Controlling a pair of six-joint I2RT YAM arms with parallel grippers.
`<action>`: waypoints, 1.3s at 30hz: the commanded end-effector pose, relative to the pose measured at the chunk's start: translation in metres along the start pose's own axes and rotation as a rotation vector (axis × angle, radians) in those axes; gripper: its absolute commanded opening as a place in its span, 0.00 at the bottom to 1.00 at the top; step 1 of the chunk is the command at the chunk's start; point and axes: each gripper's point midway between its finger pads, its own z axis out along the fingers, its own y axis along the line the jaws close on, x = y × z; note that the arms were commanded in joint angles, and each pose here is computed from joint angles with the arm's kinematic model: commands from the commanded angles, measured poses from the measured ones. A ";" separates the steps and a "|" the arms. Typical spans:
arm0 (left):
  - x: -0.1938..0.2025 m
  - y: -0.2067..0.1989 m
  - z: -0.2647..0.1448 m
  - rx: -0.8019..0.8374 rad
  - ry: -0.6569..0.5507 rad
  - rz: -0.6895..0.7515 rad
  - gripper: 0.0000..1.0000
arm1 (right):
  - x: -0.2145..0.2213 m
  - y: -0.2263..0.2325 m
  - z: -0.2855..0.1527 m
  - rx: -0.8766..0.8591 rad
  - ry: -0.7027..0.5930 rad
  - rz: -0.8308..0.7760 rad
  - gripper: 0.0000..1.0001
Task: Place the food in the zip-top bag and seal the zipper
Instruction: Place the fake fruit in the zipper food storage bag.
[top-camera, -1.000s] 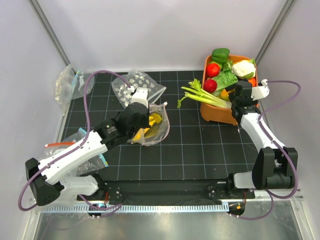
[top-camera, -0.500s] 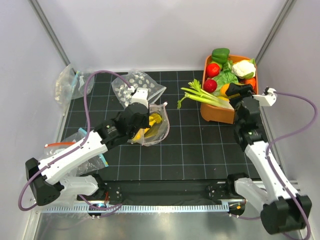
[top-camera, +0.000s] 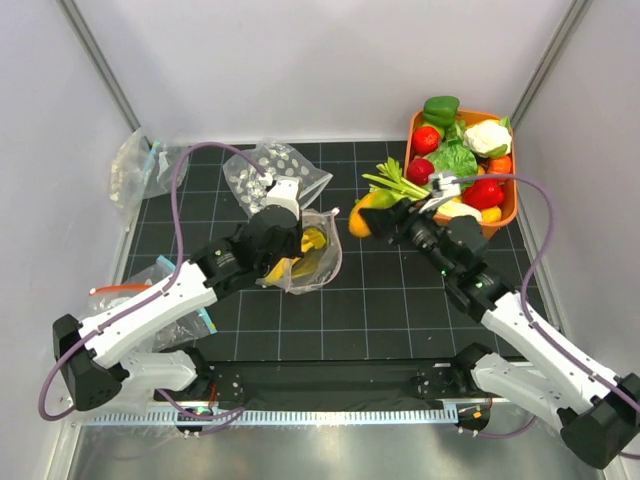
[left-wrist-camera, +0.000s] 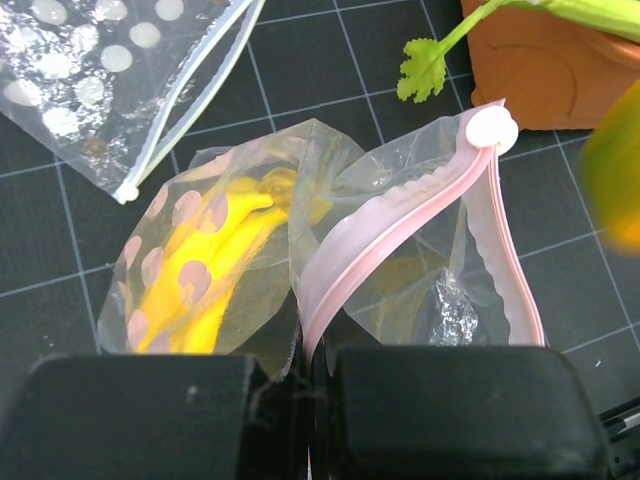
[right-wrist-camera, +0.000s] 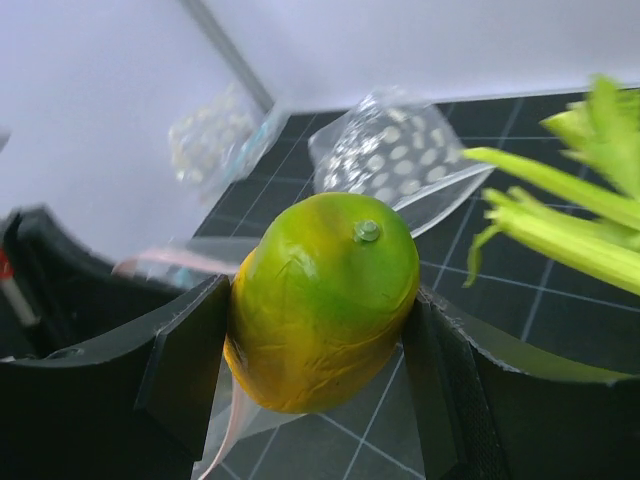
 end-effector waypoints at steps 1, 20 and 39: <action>-0.011 -0.010 0.007 0.043 -0.026 -0.059 0.00 | 0.019 0.056 0.000 -0.269 0.029 -0.116 0.29; -0.018 -0.006 -0.003 0.079 -0.040 -0.114 0.00 | 0.079 0.130 -0.008 -0.478 0.082 -0.267 0.29; -0.044 0.005 -0.044 0.155 -0.216 -0.201 0.00 | 0.083 0.105 0.014 -0.294 0.093 -0.313 0.95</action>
